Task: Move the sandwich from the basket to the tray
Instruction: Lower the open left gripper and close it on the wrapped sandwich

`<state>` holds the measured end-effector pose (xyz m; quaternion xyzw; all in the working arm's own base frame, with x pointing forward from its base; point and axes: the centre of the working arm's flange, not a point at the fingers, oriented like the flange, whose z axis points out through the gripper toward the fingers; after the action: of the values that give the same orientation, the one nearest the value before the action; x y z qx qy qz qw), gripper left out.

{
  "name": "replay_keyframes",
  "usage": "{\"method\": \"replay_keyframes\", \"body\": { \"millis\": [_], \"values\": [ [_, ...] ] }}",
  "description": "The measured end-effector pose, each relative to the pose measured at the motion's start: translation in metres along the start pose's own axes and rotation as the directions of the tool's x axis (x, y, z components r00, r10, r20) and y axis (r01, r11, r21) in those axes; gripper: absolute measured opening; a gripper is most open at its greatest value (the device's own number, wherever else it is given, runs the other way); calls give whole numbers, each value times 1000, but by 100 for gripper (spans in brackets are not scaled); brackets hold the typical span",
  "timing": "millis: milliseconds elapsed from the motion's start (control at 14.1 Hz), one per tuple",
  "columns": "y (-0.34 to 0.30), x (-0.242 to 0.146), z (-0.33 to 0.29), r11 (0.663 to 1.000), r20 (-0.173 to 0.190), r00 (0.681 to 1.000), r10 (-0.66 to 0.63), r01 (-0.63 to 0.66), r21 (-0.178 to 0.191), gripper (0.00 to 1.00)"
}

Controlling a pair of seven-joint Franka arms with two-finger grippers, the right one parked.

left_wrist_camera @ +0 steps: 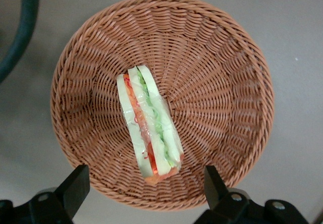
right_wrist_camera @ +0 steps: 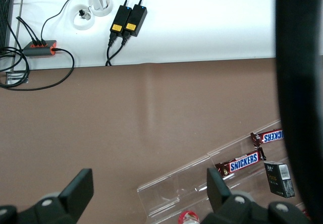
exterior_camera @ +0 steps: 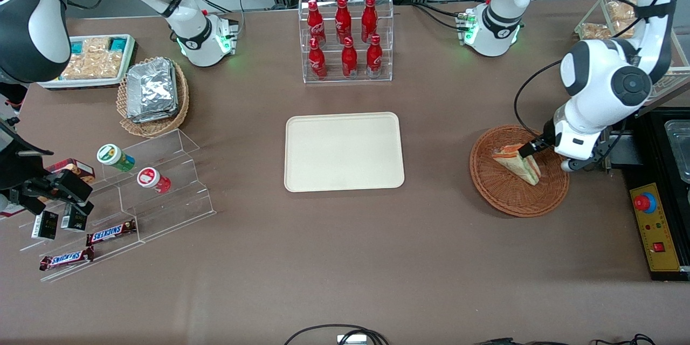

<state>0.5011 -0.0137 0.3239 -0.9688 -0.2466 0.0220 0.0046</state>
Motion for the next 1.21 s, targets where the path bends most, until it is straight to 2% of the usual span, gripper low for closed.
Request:
{"method": "replay_keyframes", "body": {
  "millis": [213, 497, 923, 994, 1206],
  "values": [
    [-1, -3, 21, 996, -8, 996, -85, 85, -7, 100],
    [6, -4, 47, 988, 7, 987, -158, 158, 0, 100],
    [10, -4, 83, 983, 17, 983, -183, 183, 3, 100],
    [11, -3, 86, 983, 14, 983, -185, 185, 0, 96],
    [10, -2, 88, 982, 12, 982, -188, 188, -1, 61]
  ]
}}
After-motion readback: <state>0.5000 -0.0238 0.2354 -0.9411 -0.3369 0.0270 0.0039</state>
